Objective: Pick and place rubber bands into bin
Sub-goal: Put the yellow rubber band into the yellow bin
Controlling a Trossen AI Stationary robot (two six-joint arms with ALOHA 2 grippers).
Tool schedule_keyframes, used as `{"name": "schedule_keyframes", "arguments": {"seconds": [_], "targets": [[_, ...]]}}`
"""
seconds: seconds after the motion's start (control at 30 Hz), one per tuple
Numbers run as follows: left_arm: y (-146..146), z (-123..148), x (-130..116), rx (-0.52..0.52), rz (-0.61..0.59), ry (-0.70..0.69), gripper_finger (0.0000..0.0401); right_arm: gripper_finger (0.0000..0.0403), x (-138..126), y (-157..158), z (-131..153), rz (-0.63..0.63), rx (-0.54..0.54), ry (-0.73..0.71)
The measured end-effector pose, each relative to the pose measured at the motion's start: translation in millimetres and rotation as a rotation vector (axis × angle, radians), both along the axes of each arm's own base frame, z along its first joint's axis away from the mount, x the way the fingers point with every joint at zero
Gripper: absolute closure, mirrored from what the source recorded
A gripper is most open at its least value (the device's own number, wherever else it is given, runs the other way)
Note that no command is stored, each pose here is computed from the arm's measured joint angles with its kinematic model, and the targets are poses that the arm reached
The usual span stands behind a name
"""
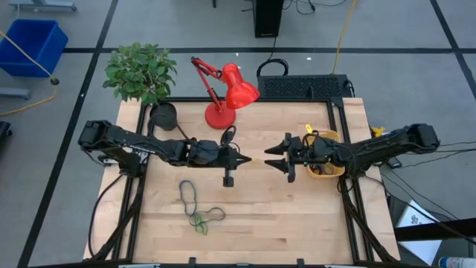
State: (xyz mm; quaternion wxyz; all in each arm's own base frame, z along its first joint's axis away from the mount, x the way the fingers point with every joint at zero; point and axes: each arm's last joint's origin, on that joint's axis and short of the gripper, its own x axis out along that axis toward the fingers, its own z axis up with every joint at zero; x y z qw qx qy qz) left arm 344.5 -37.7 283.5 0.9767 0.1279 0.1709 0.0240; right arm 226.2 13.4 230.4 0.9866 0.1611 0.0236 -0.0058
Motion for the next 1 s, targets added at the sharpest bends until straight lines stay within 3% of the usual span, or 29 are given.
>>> {"name": "schedule_keyframes", "arguments": {"seconds": [0.43,0.73,0.87,1.0], "targets": [[1.9,0.4,0.2,0.009,0.002,-0.003,0.0398,0.0206,24.7,2.3,-16.4,0.027,0.026,-0.067],[6.0,0.5,0.7,0.011,0.013,-0.003,0.0398,0.0209,47.4,8.2,-13.0,0.065,0.012,-0.063],[5.7,0.4,0.6,0.011,0.013,-0.003,0.0394,0.0237,49.0,8.2,-12.1,0.063,0.034,-0.047],[5.7,0.5,0.7,0.011,0.013,-0.004,0.0398,0.0289,47.8,8.1,-9.7,0.062,0.04,-0.055]]}}
